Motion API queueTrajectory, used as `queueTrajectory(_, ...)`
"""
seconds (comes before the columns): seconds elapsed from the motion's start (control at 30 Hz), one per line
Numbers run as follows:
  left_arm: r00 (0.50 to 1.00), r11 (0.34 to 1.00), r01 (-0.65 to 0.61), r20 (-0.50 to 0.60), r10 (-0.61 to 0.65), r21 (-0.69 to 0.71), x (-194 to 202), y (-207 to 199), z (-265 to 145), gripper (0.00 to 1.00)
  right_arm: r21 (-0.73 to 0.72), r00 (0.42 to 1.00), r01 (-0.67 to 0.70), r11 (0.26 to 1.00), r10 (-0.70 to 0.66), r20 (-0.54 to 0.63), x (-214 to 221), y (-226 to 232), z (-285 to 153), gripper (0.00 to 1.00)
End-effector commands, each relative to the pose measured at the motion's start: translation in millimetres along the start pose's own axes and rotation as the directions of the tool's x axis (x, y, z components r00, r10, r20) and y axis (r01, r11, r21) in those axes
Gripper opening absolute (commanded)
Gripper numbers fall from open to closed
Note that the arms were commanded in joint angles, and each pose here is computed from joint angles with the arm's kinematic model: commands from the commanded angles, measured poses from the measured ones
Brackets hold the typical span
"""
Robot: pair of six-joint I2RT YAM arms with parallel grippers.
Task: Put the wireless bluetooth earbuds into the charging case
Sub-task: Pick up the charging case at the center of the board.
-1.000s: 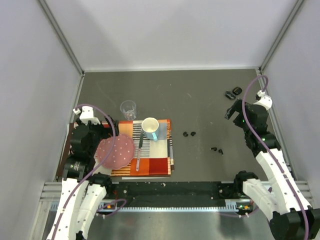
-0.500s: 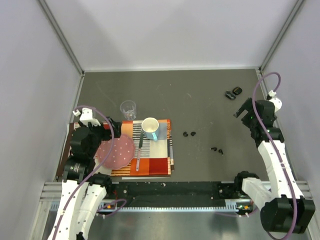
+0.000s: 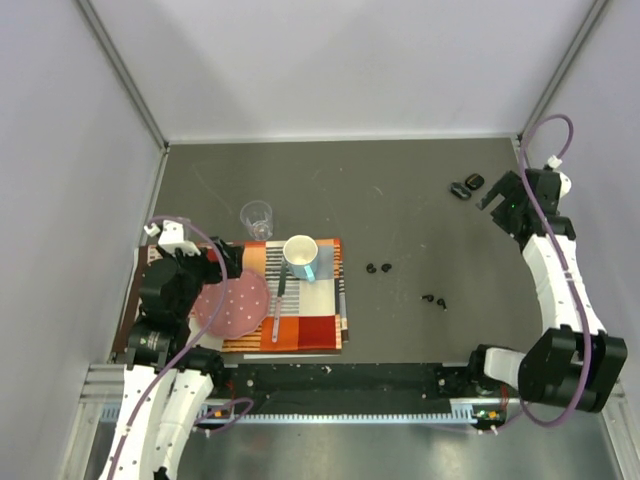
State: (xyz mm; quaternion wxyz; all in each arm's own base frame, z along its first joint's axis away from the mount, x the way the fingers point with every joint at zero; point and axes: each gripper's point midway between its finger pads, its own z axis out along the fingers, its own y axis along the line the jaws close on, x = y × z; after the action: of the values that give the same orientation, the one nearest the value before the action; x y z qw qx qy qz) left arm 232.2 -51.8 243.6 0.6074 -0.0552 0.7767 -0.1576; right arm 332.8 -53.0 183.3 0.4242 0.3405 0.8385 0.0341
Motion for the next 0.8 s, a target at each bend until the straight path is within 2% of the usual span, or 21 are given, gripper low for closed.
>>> queueTrajectory(0.0, 0.999, 1.0, 0.0, 0.048, -0.001, 0.017, -10.3, -3.3, -1.2, 0.99, -0.002, 0.998, -0.061, 0.998, 0.061, 0.01, -26.3, 13.6, 16.6, 0.98)
queueTrajectory(0.17, 0.998, 1.0, -0.003, 0.059, 0.003, 0.01, -12.4, -2.3, -2.8, 0.98, 0.022, 0.995, -0.101, 0.995, 0.102, -0.024, -39.5, 26.3, 49.7, 0.93)
queueTrajectory(0.27, 0.998, 1.0, -0.004, 0.066, 0.003, 0.014, -13.4, -3.0, -3.7, 0.99, 0.006, 0.995, -0.078, 0.997, 0.078, -0.06, -44.6, 38.1, 75.9, 0.9)
queueTrajectory(0.33, 0.998, 1.0, -0.004, 0.066, 0.003, 0.014, -13.1, -3.0, -3.4, 0.98, -0.095, 0.995, -0.008, 0.995, -0.002, -0.101, -49.3, 60.1, 85.6, 0.89)
queueTrajectory(0.4, 0.998, 1.0, -0.005, 0.069, 0.005, 0.01, -13.7, -2.1, -3.7, 0.98, -0.158, 0.982, 0.049, 0.986, -0.076, -0.171, -35.6, 69.5, 106.7, 0.89)
queueTrajectory(0.43, 0.997, 1.0, -0.005, 0.072, 0.005, 0.01, -14.6, -2.2, -4.2, 0.98, -0.208, 0.977, 0.126, 0.97, -0.158, -0.145, -41.6, 77.8, 110.4, 0.89)
queueTrajectory(0.57, 0.997, 1.0, -0.009, 0.08, 0.008, 0.007, -16.0, -1.7, -4.9, 0.98, -0.325, 0.936, 0.279, 0.904, -0.332, -0.118, -26.4, 85.3, 143.8, 0.91)
queueTrajectory(0.77, 0.997, 1.0, -0.012, 0.075, 0.01, 0.026, -14.7, -4.8, -3.7, 0.99, -0.376, 0.881, 0.43, 0.821, -0.472, -0.024, -32.6, 92.0, 161.8, 0.92)
